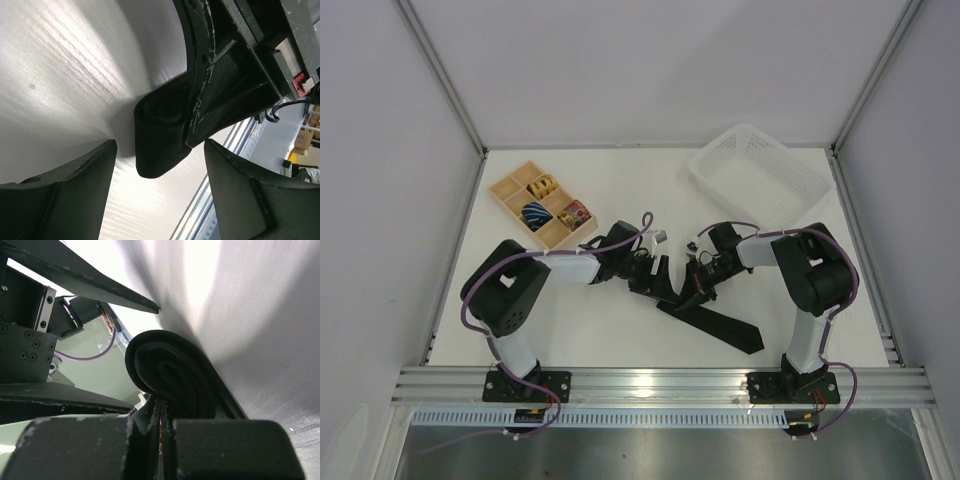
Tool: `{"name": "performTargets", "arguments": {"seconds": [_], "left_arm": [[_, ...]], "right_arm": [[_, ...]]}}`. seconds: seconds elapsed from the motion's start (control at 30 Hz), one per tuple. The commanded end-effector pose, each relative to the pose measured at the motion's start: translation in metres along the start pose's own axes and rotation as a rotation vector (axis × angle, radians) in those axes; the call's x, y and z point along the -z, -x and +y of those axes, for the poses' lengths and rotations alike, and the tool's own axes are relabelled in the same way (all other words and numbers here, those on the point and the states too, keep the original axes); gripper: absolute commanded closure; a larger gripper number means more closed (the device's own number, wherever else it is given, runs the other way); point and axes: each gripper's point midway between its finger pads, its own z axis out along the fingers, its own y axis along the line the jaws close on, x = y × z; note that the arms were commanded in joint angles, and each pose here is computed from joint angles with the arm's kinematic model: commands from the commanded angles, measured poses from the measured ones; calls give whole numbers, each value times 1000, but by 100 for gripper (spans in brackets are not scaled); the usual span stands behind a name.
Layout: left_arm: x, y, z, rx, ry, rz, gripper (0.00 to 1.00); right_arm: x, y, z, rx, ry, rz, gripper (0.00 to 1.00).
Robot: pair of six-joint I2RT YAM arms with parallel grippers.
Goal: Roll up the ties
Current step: Roll the tie
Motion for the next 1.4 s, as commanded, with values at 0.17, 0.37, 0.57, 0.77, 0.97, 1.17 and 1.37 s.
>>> {"name": "performTargets", "arguments": {"seconds": [0.17,0.37,0.57,0.77,0.97,1.17,1.37], "left_arm": [[-9,-2,6,-75,-32,-41,39],[-11,-8,-2,-81,-81,-29,45],[-19,-13,-5,-54,-100,3,69],[-15,-11,2,-27,-33,4,99],[2,-23,20,80,169,103,99],[21,-22,23,134,299,135,99],[41,-10,23,140,408,79,100]], "right_arm": [[-1,5,-24,22,-94,-39,100],[-1,5,-23,29,-94,-42,100],[0,7,-20,28,-89,-48,100],[6,14,-12,43,-134,-72,100],[13,17,4,55,-210,-98,100],[10,20,12,52,-254,-122,100],[3,22,20,42,-250,-133,100]]}}
